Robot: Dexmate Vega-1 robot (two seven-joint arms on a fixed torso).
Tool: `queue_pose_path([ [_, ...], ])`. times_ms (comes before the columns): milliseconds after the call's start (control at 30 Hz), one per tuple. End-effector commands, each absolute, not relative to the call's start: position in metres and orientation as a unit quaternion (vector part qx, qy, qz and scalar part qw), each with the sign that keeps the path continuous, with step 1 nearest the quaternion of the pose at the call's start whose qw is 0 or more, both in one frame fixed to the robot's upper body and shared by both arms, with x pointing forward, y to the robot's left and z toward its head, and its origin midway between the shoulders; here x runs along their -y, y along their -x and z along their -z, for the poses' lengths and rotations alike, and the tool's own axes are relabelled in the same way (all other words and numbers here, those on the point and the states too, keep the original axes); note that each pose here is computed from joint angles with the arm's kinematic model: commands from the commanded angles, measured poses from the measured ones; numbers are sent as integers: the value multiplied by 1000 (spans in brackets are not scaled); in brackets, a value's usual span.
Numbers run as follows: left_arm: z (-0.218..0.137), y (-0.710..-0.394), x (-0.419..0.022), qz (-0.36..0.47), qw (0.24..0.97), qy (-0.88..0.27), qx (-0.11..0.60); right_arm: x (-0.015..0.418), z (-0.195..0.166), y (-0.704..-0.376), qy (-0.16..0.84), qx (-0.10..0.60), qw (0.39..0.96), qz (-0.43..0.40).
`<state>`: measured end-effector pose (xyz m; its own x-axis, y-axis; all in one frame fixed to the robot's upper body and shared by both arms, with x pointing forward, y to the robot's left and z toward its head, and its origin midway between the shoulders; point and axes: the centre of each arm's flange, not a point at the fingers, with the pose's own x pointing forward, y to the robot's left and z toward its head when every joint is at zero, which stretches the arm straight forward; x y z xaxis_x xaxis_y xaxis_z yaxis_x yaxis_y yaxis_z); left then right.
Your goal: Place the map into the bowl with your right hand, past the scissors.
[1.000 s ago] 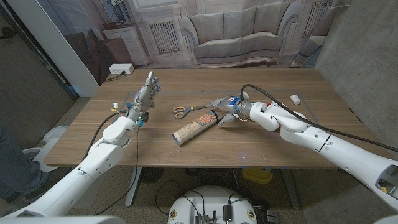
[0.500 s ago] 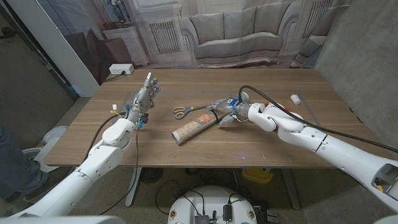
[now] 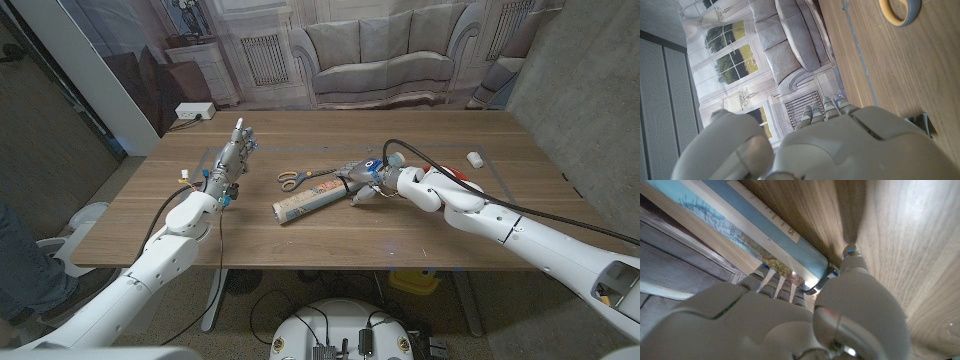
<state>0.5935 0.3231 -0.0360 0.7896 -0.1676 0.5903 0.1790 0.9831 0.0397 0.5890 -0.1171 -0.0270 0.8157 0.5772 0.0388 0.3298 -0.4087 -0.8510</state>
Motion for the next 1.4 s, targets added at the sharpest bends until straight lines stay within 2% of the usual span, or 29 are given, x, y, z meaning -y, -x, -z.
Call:
queue_pose_path([
  [33,36,-597,-320,94,947,11,308,116,31,-596,827,276,471,-134],
  [1400,43,-595,-318,89,947,21,308,107,45,-604,822,312,464,-107],
])
